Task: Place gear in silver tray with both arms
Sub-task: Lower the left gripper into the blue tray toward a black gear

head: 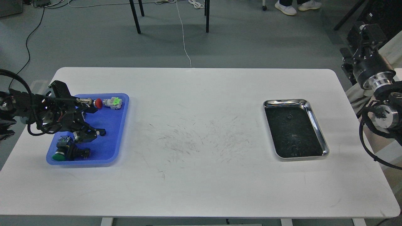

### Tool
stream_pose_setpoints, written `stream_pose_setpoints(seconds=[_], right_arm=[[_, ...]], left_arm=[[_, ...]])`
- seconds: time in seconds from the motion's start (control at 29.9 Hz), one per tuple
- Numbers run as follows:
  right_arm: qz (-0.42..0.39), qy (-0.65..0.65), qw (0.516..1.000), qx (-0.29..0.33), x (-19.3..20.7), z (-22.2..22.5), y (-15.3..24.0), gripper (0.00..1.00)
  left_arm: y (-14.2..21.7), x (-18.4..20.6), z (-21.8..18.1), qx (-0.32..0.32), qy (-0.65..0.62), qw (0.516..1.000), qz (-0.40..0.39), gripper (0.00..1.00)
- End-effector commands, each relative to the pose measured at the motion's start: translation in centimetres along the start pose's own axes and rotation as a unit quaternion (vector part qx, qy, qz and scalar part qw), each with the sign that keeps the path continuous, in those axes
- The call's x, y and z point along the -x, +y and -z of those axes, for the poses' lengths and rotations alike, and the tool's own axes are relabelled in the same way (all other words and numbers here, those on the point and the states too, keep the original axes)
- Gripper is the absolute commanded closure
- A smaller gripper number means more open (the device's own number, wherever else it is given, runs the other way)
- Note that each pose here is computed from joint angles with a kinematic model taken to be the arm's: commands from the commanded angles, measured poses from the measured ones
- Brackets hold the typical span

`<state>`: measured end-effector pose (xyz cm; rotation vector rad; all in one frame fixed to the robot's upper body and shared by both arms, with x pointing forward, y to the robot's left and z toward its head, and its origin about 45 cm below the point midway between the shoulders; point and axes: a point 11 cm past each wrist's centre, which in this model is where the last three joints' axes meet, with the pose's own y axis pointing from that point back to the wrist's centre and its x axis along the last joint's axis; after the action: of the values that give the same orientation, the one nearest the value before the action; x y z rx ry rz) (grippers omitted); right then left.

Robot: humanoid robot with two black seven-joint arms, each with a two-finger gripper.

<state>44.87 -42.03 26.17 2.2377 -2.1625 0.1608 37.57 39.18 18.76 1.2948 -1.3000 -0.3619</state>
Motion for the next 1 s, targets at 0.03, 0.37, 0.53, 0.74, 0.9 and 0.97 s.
stream_pose_setpoints(seconds=[0.03, 0.37, 0.53, 0.74, 0.9, 0.97], right_arm=[[-0.002, -0.001, 1.0, 0.0, -0.1, 0.0, 0.0, 0.05], [0.0, -0.001, 1.0, 0.0, 0.0, 0.0, 0.0, 0.05], [0.002, -0.003, 1.0, 0.001, 0.2, -0.2, 0.0, 0.05], [0.002, -0.002, 1.0, 0.0, 0.1, -0.1, 0.0, 0.05], [0.003, -0.002, 1.0, 0.006, 0.1, -0.6, 0.3, 0.05], [0.002, -0.002, 1.0, 0.008, 0.0, -0.7, 0.4, 0.05]], left_arm=[[-1.3, 0.8, -0.5, 0.008, -0.014, 1.0, 0.011, 0.25], [-2.8, 3.1, 0.1, -0.01, -0.035, 0.999, 0.033, 0.38], [-2.7, 2.8, 0.4, -0.013, -0.038, 0.999, 0.033, 0.38], [-3.2, 2.1, 0.0, -0.013, -0.025, 0.999, 0.017, 0.38], [-3.4, 1.9, -0.1, -0.013, -0.021, 1.0, 0.011, 0.38], [-3.5, 2.0, -0.2, -0.013, -0.019, 1.0, 0.01, 0.38]])
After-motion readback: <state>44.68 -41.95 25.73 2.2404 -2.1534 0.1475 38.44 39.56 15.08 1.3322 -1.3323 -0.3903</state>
